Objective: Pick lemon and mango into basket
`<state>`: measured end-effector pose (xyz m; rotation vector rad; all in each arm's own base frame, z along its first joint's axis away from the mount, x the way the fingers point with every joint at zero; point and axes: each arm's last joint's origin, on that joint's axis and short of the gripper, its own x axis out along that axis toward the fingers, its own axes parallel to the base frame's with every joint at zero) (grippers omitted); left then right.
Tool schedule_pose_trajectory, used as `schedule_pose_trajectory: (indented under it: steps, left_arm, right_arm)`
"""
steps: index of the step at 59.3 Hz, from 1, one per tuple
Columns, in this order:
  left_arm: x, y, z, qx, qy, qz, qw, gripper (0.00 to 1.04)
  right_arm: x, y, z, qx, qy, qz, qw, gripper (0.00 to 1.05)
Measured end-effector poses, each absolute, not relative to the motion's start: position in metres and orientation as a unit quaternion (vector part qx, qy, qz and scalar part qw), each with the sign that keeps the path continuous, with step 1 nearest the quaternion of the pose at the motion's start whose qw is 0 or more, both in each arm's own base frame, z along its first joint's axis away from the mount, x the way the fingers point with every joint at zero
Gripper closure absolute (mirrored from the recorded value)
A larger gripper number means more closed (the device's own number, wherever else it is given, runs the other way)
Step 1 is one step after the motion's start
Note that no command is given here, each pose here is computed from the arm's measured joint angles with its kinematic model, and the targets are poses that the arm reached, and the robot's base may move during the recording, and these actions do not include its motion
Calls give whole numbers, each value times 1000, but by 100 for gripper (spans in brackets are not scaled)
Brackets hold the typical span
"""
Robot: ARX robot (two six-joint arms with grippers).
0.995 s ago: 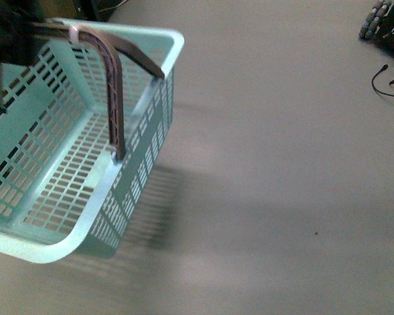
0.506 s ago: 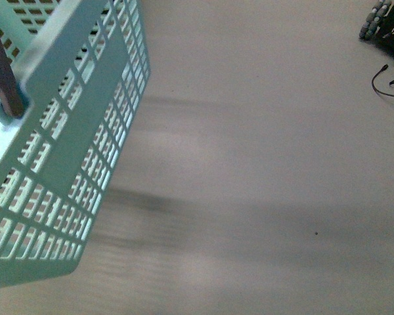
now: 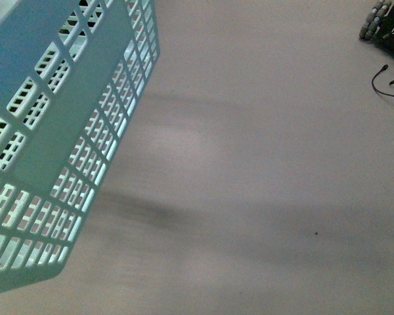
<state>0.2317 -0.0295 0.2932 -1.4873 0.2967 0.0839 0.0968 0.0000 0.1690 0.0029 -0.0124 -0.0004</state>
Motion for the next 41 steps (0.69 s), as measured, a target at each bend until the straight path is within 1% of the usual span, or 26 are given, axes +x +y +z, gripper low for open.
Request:
schedule_pose_trajectory:
  steps: [41]
  left_arm:
    - [232, -30, 293, -674, 136, 37, 726, 100]
  right_arm:
    - [97, 0, 169, 1, -6, 0, 1000, 9]
